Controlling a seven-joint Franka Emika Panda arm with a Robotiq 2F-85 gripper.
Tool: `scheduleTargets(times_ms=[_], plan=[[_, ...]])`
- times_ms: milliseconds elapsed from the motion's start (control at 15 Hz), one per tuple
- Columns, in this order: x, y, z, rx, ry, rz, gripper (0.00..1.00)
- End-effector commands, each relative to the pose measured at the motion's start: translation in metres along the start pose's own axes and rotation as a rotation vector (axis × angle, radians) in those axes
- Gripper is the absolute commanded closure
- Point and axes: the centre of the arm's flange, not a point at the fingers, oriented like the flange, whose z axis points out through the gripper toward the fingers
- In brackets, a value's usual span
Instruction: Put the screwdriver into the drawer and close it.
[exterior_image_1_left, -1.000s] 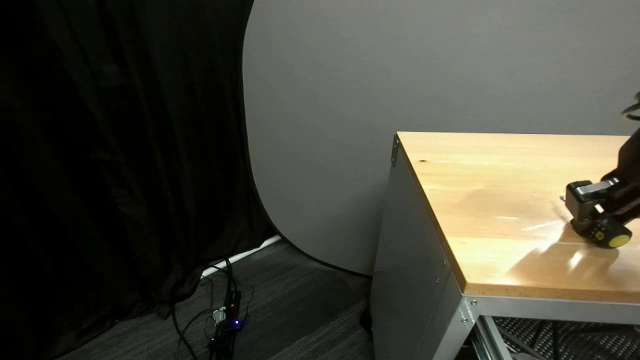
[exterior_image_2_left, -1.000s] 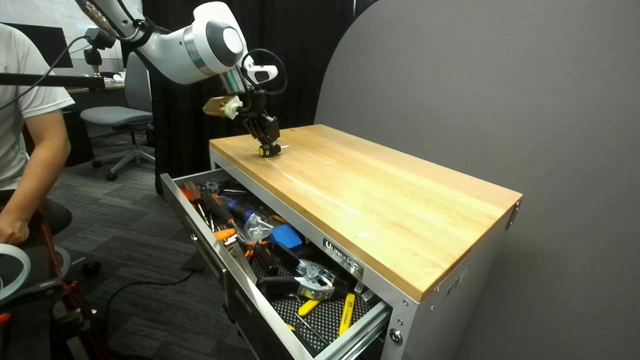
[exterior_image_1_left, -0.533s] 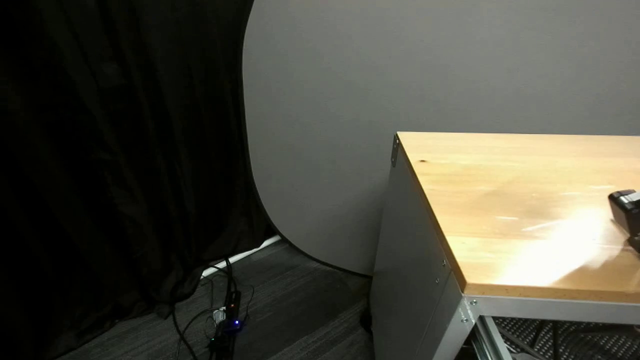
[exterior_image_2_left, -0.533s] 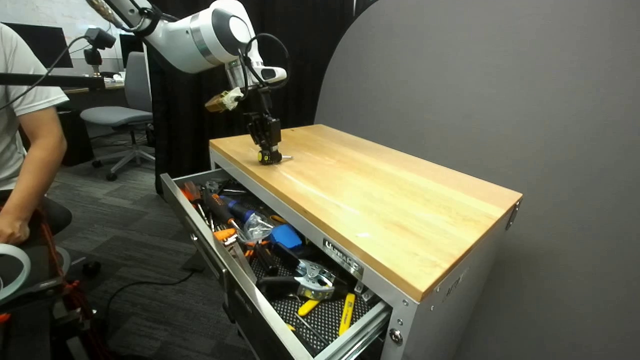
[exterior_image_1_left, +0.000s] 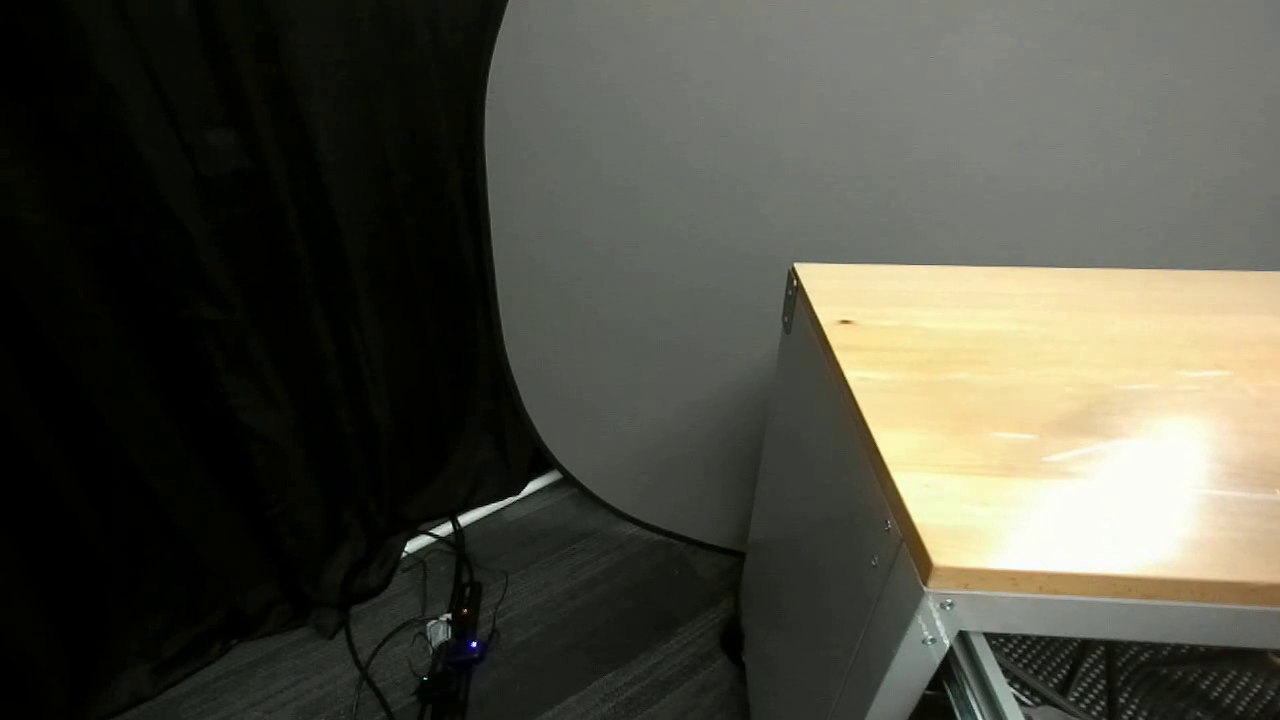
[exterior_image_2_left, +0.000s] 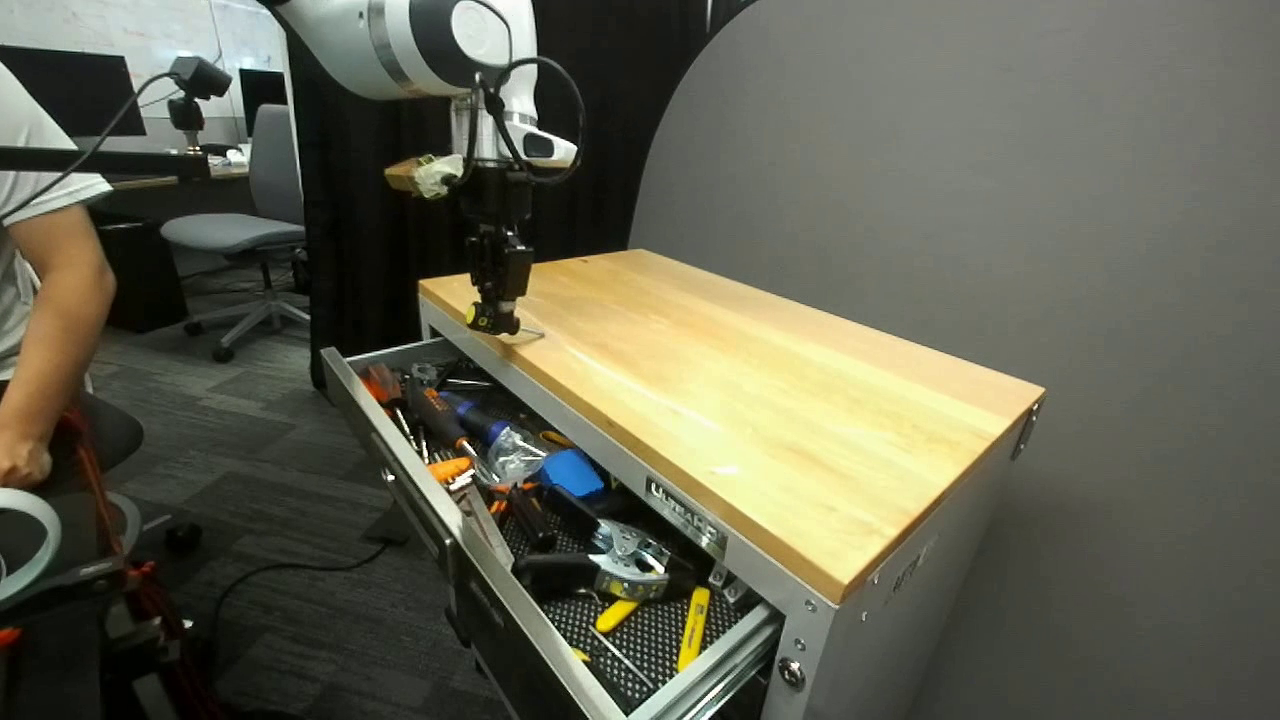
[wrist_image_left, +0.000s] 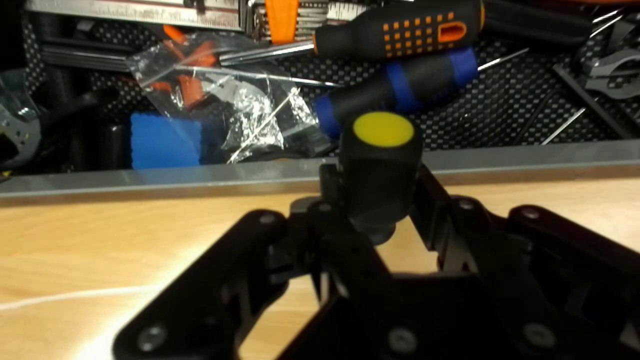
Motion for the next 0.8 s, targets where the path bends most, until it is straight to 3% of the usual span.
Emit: scheduleTargets(times_ms=[0, 333, 733], plan=[[-0.037, 0.044, -0.014, 0.131, -0.047, -0.021, 0.84], [-0.067, 0.078, -0.001, 0.136, -0.001, 0.054, 0.84], [-0.091, 0.082, 0.034, 0.116, 0.079, 0.112, 0.84]])
